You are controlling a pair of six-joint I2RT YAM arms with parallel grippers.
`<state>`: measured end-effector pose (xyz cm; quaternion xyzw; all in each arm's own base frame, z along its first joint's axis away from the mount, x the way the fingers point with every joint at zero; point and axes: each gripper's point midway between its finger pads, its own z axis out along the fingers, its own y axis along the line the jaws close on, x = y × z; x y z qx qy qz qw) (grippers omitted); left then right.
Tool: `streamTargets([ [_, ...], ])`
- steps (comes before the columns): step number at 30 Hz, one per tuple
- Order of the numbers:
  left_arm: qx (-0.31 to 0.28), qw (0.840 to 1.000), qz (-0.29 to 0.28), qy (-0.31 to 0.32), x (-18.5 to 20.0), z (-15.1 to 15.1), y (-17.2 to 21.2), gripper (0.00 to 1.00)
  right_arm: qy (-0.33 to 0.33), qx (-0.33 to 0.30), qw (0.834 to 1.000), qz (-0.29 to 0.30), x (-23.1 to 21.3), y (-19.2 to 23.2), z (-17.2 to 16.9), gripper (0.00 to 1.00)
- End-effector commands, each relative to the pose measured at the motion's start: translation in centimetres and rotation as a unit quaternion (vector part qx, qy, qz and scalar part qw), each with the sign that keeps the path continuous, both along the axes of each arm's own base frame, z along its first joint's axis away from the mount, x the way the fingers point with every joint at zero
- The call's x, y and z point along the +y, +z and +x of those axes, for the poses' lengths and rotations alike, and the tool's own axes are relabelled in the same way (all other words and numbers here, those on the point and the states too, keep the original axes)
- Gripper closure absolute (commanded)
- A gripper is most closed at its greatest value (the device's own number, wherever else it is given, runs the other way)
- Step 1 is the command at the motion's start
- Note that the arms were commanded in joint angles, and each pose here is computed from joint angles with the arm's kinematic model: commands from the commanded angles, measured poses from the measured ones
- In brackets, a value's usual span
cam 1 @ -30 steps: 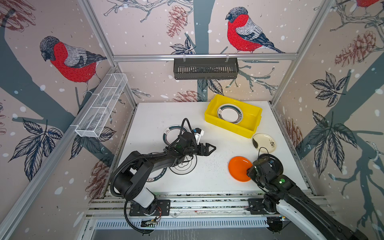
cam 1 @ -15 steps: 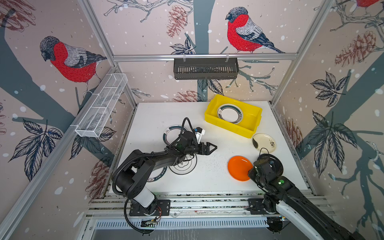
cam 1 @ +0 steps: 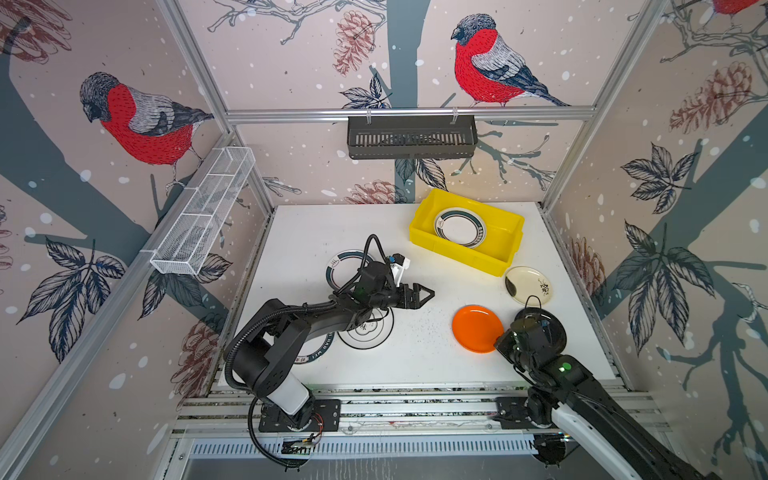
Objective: Place the plates into the plastic bin on the countertop
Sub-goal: 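Close the right gripper on the orange plate rim and tilt it up, then lift the orange plate with the right gripper and carry it to the bin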
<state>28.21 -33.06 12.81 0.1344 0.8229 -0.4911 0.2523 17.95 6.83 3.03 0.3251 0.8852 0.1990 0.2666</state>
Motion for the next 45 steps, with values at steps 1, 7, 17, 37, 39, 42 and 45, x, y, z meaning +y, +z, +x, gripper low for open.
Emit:
streamTargets([
  [1,-0.013,1.000,-0.010,0.002,-0.2,0.4,0.8,0.03,-0.004,0.012,1.000,-0.009,-0.4,-0.4,-0.5,0.98],
  [7,-0.014,1.000,-0.010,0.002,-0.2,0.6,0.9,0.03,-0.001,-0.010,1.000,-0.010,-0.3,0.9,0.2,0.99],
  [17,-0.016,1.000,-0.010,0.006,0.2,1.3,1.0,0.03,0.018,-0.043,0.999,-0.011,0.3,2.4,1.4,1.00],
  [37,-0.039,0.998,-0.015,0.044,2.8,2.6,2.9,0.03,0.075,-0.066,0.995,0.027,4.7,7.7,5.6,1.00],
  [39,-0.042,0.998,-0.011,0.049,3.1,2.7,3.0,0.03,0.080,-0.074,0.994,0.028,5.0,8.4,6.2,1.00],
  [42,-0.049,0.997,-0.009,0.058,3.7,2.8,3.5,0.03,0.084,-0.082,0.993,0.025,5.4,9.2,6.9,1.00],
  [45,-0.058,0.996,-0.007,0.067,4.2,2.8,4.1,0.03,0.088,-0.090,0.992,0.020,5.7,10.0,7.7,1.00],
])
